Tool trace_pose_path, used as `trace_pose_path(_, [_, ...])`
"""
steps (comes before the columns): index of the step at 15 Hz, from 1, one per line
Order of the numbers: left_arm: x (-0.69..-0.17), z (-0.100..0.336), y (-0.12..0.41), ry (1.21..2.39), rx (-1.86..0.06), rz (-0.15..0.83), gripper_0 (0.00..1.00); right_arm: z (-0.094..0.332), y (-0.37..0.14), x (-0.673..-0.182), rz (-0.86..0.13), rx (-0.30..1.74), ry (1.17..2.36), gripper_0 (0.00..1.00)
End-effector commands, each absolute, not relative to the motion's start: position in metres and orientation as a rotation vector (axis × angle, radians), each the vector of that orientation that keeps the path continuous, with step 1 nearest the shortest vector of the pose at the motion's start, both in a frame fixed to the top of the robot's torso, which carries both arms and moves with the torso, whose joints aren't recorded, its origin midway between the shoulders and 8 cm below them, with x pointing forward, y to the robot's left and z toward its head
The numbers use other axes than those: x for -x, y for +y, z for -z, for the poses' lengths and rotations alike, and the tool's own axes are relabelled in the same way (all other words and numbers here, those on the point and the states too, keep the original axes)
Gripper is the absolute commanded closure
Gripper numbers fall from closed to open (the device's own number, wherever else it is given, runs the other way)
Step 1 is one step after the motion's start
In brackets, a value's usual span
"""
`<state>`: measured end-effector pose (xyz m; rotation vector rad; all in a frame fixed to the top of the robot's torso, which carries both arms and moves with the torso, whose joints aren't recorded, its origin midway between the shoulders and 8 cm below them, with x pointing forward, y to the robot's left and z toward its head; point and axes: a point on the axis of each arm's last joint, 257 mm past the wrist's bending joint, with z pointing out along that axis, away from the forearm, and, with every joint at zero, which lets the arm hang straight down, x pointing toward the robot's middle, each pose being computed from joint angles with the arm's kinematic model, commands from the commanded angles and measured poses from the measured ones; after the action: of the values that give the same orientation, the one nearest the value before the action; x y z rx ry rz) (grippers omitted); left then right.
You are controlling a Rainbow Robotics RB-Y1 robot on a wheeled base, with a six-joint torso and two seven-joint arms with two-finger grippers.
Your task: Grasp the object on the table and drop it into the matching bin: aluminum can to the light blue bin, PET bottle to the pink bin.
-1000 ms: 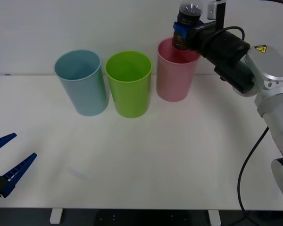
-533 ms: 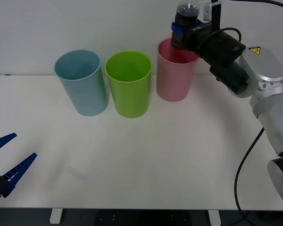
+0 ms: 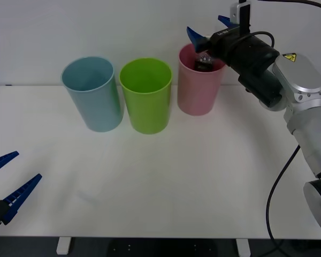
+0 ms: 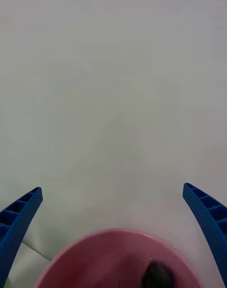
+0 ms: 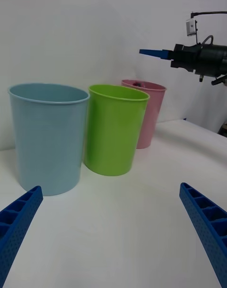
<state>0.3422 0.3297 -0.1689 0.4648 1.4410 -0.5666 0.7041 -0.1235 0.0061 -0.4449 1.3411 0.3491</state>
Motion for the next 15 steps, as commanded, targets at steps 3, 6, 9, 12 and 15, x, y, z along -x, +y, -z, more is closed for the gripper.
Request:
trace_pose_path(3, [-0.342,0.169,0.330,1.441,-0.465,0.567,0.00,-0.006,-0.130,-0.688,-0.371,0.446,1.311,0.00])
trace_pose_path(6, [-0.342,0.169,0.330,1.441,-0.465,0.567,0.00,-0.005,-0.141,-0.667,-0.376,0.465,1.282,0.00])
trace_pose_path(9, [-0.342,0.169,0.330,1.441,-0.465,0.567,0.00,0.001,-0.152,-0.643,-0.397,0.485,1.265,0.00])
trace_pose_path(12, [-0.342,0.169,0.330,1.441,-0.465,0.567,0.00,0.010,-0.165,-0.623,-0.405,0.503,1.263,0.00])
trace_pose_path(15, [-0.342,0.169,0.330,1.441,-0.465,0.567,0.00,0.024,-0.184,-0.597,-0.417,0.526,1.270,0.00])
